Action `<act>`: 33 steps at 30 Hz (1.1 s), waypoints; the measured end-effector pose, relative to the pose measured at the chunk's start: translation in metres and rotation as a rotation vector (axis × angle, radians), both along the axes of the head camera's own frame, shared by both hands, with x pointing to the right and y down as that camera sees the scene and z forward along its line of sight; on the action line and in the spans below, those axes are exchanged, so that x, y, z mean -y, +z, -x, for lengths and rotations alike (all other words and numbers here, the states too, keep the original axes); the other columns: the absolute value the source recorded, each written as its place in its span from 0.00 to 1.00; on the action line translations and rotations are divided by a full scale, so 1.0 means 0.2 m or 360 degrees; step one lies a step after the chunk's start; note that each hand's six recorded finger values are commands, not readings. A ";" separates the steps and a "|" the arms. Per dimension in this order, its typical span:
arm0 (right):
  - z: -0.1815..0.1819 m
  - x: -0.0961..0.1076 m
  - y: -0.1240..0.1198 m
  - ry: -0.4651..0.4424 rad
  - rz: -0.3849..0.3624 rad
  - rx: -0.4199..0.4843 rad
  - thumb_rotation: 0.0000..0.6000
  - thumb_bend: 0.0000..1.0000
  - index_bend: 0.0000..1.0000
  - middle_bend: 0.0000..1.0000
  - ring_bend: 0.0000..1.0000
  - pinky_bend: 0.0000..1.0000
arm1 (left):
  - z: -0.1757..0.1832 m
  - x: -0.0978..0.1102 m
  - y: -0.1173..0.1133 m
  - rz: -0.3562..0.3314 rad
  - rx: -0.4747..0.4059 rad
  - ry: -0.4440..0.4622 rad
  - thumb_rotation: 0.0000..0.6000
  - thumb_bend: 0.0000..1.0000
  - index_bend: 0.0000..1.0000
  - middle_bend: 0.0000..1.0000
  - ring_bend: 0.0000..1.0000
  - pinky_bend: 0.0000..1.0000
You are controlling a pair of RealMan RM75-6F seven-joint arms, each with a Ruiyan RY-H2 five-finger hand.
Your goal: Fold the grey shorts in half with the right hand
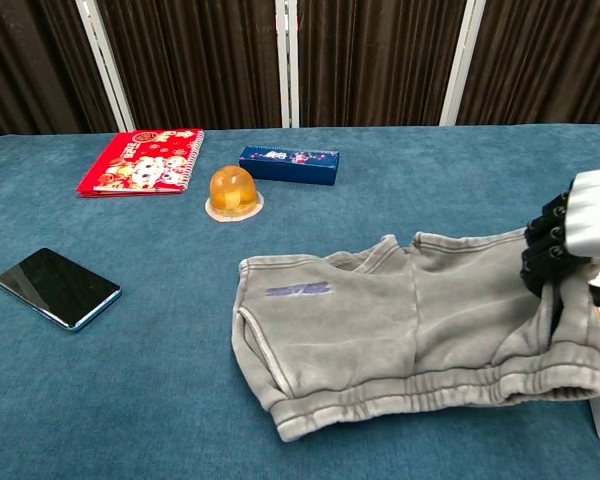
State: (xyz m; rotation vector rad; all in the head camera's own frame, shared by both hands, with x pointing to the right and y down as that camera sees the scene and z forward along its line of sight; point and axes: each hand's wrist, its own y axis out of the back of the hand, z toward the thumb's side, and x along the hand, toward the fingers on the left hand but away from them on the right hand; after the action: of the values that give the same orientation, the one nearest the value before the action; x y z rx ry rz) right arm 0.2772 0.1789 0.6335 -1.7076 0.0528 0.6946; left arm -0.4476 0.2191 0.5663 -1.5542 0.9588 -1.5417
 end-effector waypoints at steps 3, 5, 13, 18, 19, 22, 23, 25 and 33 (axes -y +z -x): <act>0.00 0.00 -0.03 -0.0015 -0.0012 -0.0011 1.00 0.56 0.60 0.59 0.49 0.60 | 0.00 0.00 0.00 0.0003 0.0000 -0.0001 1.00 0.00 0.00 0.00 0.00 0.00; 0.02 0.00 -0.03 -0.0028 -0.0014 -0.0012 1.00 0.56 0.60 0.59 0.49 0.60 | 0.00 0.00 0.00 0.0006 0.0000 -0.0001 1.00 0.00 0.00 0.00 0.00 0.00; 0.25 0.02 -0.02 -0.0168 -0.0044 0.0039 1.00 0.56 0.60 0.59 0.49 0.60 | 0.00 0.00 0.01 0.0012 -0.0015 -0.0002 1.00 0.00 0.00 0.00 0.00 0.00; 0.45 0.02 0.00 -0.0287 -0.0055 0.0065 1.00 0.56 0.59 0.58 0.49 0.60 | 0.01 0.01 0.01 0.0018 -0.0017 -0.0011 1.00 0.00 0.00 0.00 0.00 0.00; 0.49 0.02 0.01 -0.0311 -0.0057 0.0066 1.00 0.56 0.59 0.58 0.49 0.60 | 0.01 0.01 0.01 0.0020 -0.0018 -0.0015 1.00 0.00 0.00 0.00 0.00 0.00; 0.60 0.01 0.03 -0.0396 -0.0064 0.0057 1.00 0.56 0.60 0.58 0.49 0.60 | 0.02 0.01 0.01 0.0021 -0.0022 -0.0025 1.00 0.00 0.00 0.00 0.00 0.00; 0.64 0.00 0.05 -0.0432 -0.0069 0.0052 1.00 0.56 0.60 0.58 0.49 0.60 | 0.03 0.01 0.01 0.0020 -0.0023 -0.0029 1.00 0.00 0.00 0.00 0.00 0.00; 0.70 0.00 0.06 -0.0490 -0.0085 0.0047 1.00 0.56 0.60 0.58 0.49 0.60 | 0.03 0.02 0.01 0.0022 -0.0023 -0.0035 1.00 0.00 0.00 0.00 0.00 0.00; 0.88 0.02 0.11 -0.0709 -0.0182 0.0050 1.00 0.57 0.60 0.59 0.49 0.59 | 0.05 0.02 0.03 0.0037 -0.0013 -0.0047 1.00 0.00 0.00 0.00 0.00 0.00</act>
State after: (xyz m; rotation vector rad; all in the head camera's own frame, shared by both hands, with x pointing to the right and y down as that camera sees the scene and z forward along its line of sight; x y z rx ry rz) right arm 0.1018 0.1744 0.6553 -1.5248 0.3539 0.3318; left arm -0.4571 0.2144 0.5715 -1.5701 0.9759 -1.5729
